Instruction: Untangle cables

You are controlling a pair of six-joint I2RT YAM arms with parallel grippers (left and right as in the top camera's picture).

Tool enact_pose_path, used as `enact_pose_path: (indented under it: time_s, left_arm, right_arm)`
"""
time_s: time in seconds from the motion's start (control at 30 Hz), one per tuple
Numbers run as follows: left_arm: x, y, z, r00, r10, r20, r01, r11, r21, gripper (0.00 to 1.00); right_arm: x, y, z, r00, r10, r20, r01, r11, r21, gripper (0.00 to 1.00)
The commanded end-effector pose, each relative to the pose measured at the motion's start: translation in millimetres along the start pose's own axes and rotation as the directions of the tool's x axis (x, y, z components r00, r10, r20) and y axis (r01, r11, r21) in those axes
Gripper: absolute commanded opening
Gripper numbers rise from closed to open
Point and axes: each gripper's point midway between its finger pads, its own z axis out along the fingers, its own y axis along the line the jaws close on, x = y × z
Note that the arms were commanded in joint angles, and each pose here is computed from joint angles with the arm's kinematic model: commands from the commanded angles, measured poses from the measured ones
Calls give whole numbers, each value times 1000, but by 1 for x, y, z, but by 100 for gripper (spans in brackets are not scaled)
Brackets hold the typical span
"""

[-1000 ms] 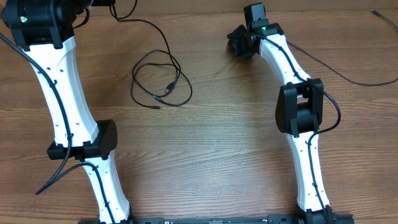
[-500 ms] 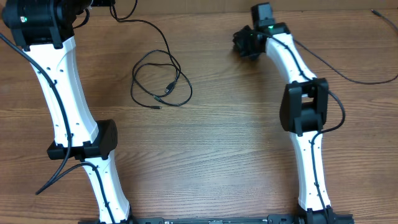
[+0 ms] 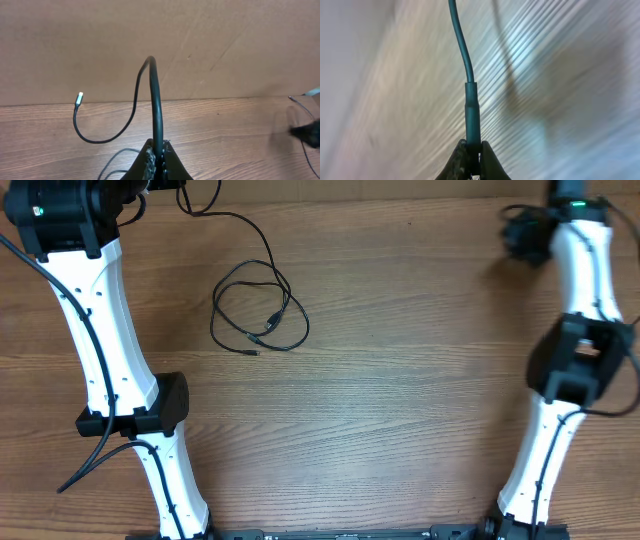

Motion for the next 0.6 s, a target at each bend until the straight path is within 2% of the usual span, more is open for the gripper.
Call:
enact_pose_path:
  time_s: [0.0, 0.1, 0.3, 0.43, 0.57]
  left_arm:
    - [1, -16, 2, 1000, -15, -1, 15, 999, 38, 4]
    - [4, -33, 5, 1000, -1, -11, 2, 998, 66, 4]
    - [8, -59, 10, 999, 28, -15, -26, 994, 105, 4]
    - [9, -74, 12, 999, 46, -8, -45, 990, 132, 4]
    - [6, -85, 14, 998, 62, 11, -63, 986, 152, 4]
  right_arm:
    - [-65, -34, -58, 987, 42, 157, -43, 999, 4, 4]
    - [-99, -82, -70, 972, 98, 215, -108, 993, 38, 4]
    - [-154, -136, -93, 927, 155, 343, -171, 985, 18, 4]
    - [-170, -137, -101, 909, 157, 386, -160, 987, -25, 4]
    - [-181, -123, -104, 896, 93, 434, -83, 996, -41, 4]
